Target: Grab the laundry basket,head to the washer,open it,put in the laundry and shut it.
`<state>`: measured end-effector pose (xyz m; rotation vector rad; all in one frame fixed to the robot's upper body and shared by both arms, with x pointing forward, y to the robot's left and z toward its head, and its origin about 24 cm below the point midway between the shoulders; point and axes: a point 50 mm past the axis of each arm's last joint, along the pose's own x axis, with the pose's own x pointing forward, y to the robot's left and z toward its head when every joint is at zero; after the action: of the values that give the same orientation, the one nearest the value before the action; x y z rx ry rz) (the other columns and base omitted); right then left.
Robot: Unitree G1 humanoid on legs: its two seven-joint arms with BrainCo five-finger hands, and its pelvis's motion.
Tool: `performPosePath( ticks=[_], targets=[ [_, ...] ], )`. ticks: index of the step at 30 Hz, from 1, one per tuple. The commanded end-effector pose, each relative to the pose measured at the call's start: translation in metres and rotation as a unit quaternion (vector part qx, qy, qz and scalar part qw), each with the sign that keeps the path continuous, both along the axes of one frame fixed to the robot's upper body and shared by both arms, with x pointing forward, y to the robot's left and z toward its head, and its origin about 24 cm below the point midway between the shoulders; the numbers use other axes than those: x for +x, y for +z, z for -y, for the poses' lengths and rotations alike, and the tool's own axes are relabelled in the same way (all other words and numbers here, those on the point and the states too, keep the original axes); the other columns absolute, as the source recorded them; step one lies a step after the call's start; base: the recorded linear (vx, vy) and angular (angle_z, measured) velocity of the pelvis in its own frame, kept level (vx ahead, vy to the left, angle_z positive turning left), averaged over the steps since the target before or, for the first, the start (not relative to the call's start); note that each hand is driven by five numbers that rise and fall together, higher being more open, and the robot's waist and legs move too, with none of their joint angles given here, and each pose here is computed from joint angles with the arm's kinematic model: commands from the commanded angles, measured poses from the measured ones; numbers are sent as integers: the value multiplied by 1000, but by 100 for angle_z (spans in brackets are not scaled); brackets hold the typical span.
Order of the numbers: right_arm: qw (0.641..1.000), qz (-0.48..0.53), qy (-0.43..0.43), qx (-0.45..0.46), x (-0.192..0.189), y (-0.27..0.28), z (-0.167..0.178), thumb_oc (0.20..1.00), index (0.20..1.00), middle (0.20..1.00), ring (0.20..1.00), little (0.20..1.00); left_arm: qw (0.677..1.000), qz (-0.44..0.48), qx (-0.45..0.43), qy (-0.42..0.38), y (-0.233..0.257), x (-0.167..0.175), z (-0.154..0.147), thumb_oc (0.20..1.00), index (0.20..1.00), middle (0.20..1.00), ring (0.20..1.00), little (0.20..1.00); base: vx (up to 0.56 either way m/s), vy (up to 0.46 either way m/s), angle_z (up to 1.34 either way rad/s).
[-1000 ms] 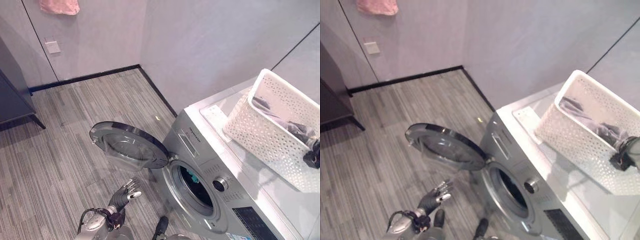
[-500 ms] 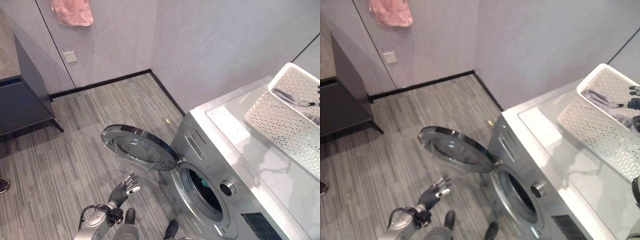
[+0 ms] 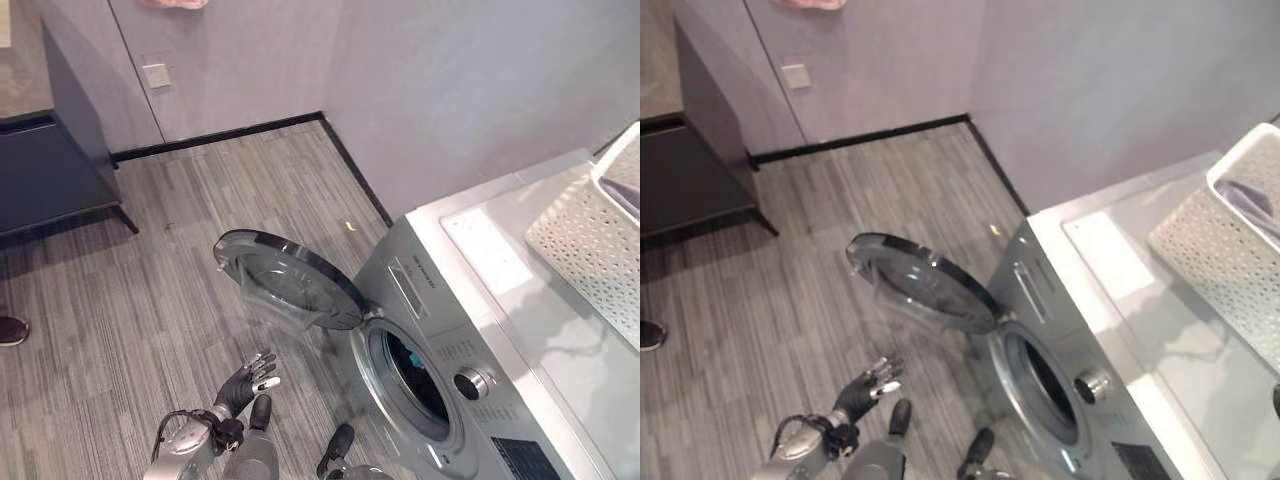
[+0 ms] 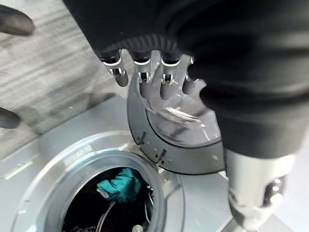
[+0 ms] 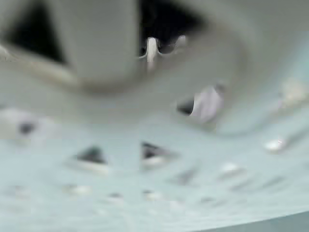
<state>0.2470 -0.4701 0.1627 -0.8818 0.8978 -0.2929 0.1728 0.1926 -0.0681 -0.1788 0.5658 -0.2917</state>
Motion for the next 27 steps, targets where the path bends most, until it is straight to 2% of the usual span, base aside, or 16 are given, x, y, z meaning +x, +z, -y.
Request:
performPosePath(
  ticks=[1, 2, 3, 6, 10, 16, 18, 21, 25, 27],
  targets=[
    [995, -94, 40, 20, 4, -25, -15, 652, 652, 652, 652, 652, 997, 58, -21, -46, 21, 17, 16, 1000, 1000, 1000, 1000, 1000, -7, -1, -3],
    [993, -97, 59, 22, 9, -26, -20, 636, 636, 636, 636, 636, 997, 59, -22, -48, 21, 18, 17, 1000, 1000, 1000, 1000, 1000, 0, 0, 0],
    [992, -96, 77, 26, 12, -27, -25, 586, 586, 586, 586, 586, 997, 61, -24, -48, 22, 18, 19, 1000, 1000, 1000, 1000, 1000, -6, 3, -4],
    [982, -99, 152, 51, 23, -31, -49, 555, 555, 555, 555, 555, 997, 64, -28, -46, 21, 18, 23, 1000, 1000, 1000, 1000, 1000, -1, -3, -5],
    [964, -81, 234, 95, 32, -25, -81, 551, 551, 551, 551, 551, 996, 72, -29, -48, 23, 20, 25, 1000, 1000, 1000, 1000, 1000, -29, 28, -15],
    [944, -72, 294, 132, 36, -16, -108, 511, 511, 511, 511, 511, 995, 83, -26, -45, 25, 23, 22, 1000, 1000, 1000, 1000, 1000, 1, 3, -19],
    [938, -67, 309, 145, 35, -11, -115, 576, 576, 576, 576, 576, 995, 87, -26, -44, 26, 23, 20, 1000, 1000, 1000, 1000, 1000, 24, -12, -29],
    [946, -46, 293, 132, 34, -8, -106, 1000, 1000, 1000, 1000, 1000, 995, 87, -29, -40, 27, 23, 20, 1000, 1000, 1000, 1000, 1000, 8, -5, -3],
    [961, 4, 250, 120, 39, -4, -90, 1000, 1000, 1000, 1000, 1000, 995, 86, -30, -35, 26, 23, 21, 1000, 1000, 1000, 1000, 1000, -4, 1, -3],
    [972, 160, 152, 82, 48, 32, -56, 1000, 1000, 1000, 1000, 1000, 996, 85, -17, -21, 24, 23, 18, 1000, 1000, 1000, 1000, 1000, -17, -3, -13]
  ],
)
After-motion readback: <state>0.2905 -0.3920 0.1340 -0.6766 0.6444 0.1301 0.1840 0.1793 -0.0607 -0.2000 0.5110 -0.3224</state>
